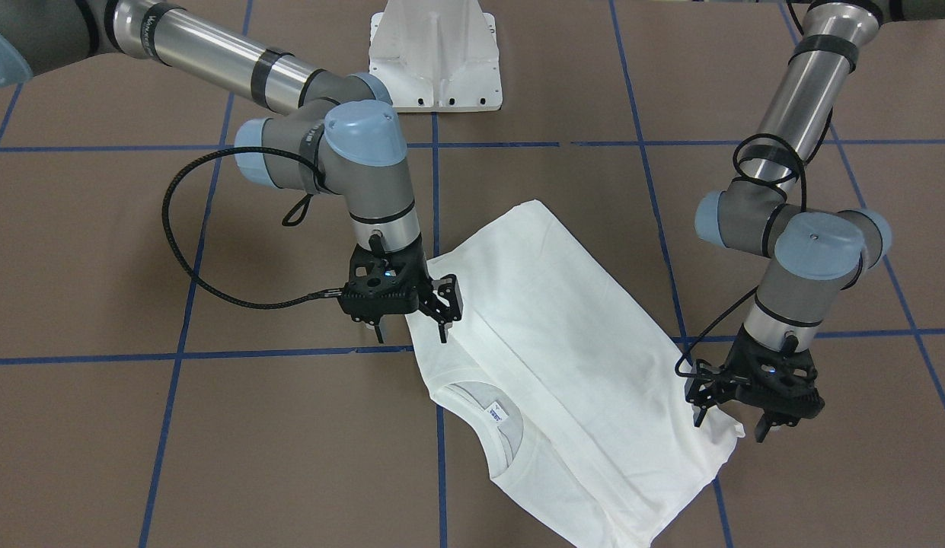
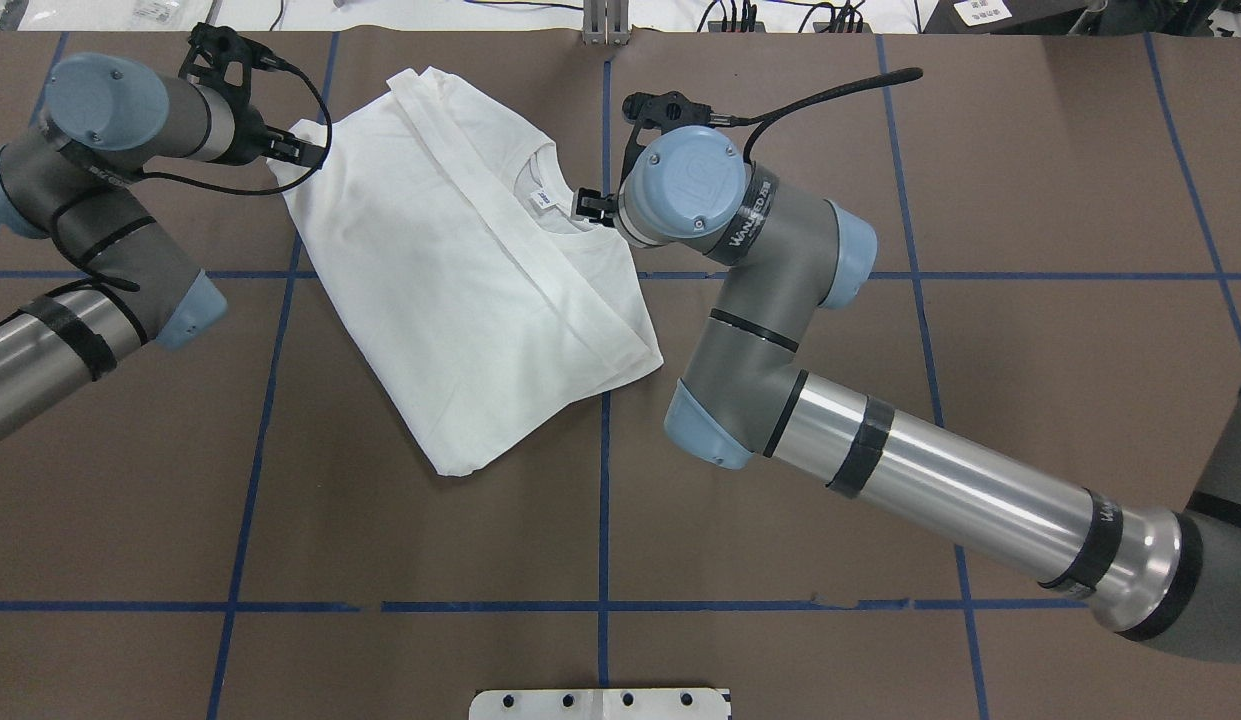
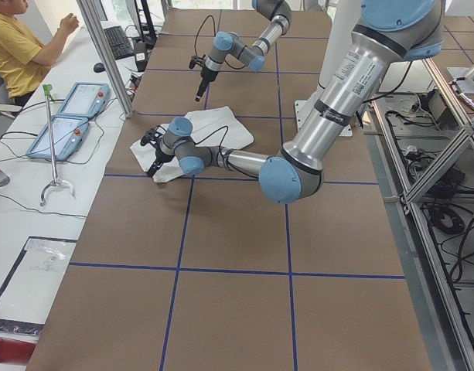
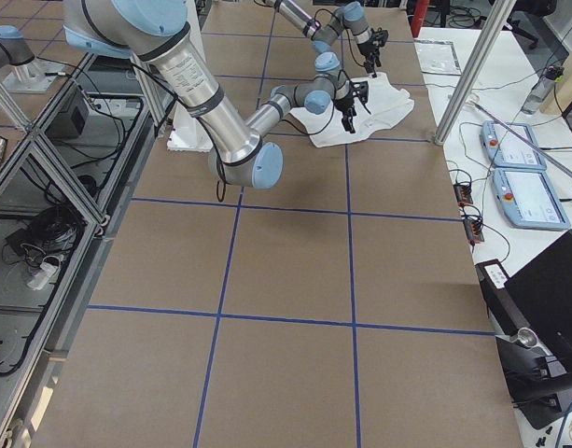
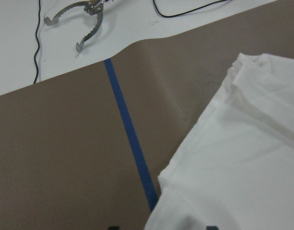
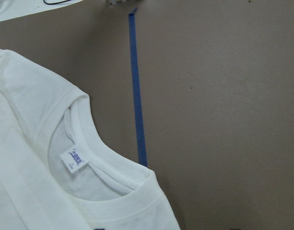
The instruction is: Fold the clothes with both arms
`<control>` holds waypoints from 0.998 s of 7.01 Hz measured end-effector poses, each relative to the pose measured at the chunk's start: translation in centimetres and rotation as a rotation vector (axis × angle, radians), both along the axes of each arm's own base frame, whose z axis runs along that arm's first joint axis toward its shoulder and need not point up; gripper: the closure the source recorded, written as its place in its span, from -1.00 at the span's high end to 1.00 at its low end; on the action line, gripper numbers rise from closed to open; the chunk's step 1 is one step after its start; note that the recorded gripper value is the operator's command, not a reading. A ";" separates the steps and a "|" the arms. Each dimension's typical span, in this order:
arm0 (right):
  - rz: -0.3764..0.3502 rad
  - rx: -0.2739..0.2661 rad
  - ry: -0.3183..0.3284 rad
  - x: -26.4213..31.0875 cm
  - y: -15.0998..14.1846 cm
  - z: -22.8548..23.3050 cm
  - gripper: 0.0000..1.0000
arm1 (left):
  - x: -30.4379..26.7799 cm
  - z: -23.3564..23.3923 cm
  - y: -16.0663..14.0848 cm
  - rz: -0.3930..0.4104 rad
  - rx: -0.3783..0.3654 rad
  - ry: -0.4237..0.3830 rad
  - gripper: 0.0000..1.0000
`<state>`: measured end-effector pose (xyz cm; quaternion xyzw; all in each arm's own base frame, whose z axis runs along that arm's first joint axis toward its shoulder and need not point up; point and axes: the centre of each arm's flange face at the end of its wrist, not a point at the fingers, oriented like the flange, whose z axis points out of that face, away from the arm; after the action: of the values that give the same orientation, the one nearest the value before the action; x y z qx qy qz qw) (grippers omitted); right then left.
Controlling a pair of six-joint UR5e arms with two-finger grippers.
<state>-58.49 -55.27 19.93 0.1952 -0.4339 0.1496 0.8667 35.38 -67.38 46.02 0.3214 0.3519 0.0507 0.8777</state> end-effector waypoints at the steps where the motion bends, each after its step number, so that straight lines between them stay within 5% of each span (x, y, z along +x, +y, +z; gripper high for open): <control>1: 0.007 0.011 -0.010 -1.8 -0.1 0.9 0.48 | -0.2 0.2 0.3 0.001 -0.001 0.002 1.00; 7: -0.026 0.008 0.030 -4.3 2.4 4.7 0.01 | -0.4 0.6 0.5 0.001 -0.003 0.003 1.00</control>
<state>-62.79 -52.89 24.63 0.1953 -0.4241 0.1337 0.8741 35.01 -66.83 46.61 0.3198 0.3533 0.0499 0.8777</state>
